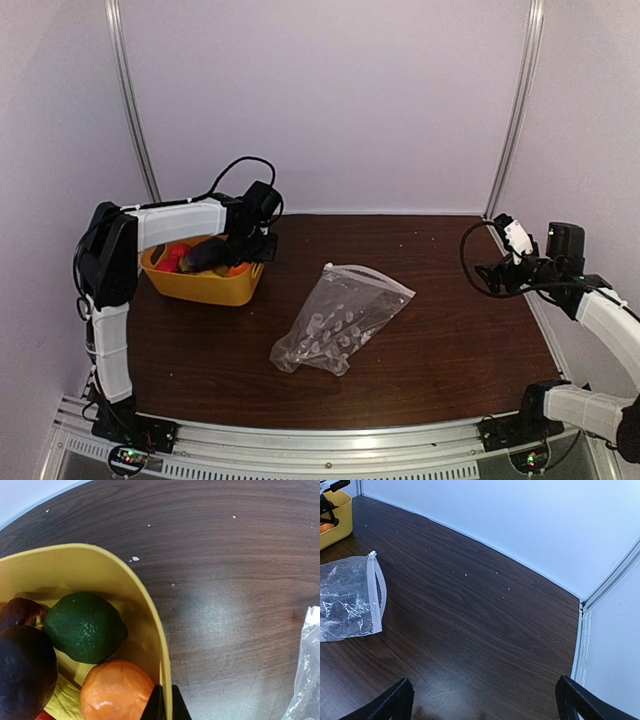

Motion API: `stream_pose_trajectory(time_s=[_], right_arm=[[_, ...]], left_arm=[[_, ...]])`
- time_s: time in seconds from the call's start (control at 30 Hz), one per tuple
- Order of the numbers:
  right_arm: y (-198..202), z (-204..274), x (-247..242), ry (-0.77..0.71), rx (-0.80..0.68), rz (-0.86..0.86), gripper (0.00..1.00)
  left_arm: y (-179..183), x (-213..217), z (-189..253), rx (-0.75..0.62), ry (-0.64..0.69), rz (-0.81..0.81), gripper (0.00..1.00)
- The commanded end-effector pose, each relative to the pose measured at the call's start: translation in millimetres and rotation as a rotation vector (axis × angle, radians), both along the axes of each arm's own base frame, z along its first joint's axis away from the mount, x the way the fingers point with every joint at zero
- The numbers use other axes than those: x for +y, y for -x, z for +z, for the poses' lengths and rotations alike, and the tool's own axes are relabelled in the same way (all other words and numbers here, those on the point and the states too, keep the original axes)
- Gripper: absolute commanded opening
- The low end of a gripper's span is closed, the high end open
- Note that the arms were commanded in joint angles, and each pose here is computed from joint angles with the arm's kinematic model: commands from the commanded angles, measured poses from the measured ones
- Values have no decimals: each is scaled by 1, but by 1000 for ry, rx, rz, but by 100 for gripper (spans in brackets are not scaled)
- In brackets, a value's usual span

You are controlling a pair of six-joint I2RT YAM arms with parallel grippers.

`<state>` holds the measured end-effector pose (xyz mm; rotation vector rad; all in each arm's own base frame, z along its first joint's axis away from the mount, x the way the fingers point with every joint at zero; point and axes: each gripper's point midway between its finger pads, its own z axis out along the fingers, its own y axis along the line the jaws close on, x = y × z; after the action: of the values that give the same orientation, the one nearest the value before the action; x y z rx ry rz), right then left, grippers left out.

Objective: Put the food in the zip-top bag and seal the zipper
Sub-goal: Adjust the bin at the corner of the board.

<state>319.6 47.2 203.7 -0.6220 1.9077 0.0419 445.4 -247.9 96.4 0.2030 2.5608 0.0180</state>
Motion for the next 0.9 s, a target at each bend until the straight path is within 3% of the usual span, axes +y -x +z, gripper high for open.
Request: stream_pose_trajectory(time_s=[0.0,0.1,0.27,0.47,0.57,0.73,0.8,0.87], right_arm=[[3,-3,3,9,9,20,100],[3,-4,3,13,10,19,99],[2,2,-1,23,-18,-2,100],[1,-1,0,25,-9,0,100],[2,0,1,19,-7,7,100],[3,0,3,14,-4,14,100],[3,1,3,12,-7,17,100],[5,3,4,8,-10,20,100]], left_arm=[[25,-34,11,18,32,-179,0],[52,-53,22,19,18,-345,0],[127,-56,36,96,63,-605,0],[213,-40,27,166,115,-765,0],[236,-15,30,179,109,-747,12],[229,21,60,53,36,-620,57],[208,39,77,-24,13,-447,70],[181,75,88,-71,-3,-180,73]])
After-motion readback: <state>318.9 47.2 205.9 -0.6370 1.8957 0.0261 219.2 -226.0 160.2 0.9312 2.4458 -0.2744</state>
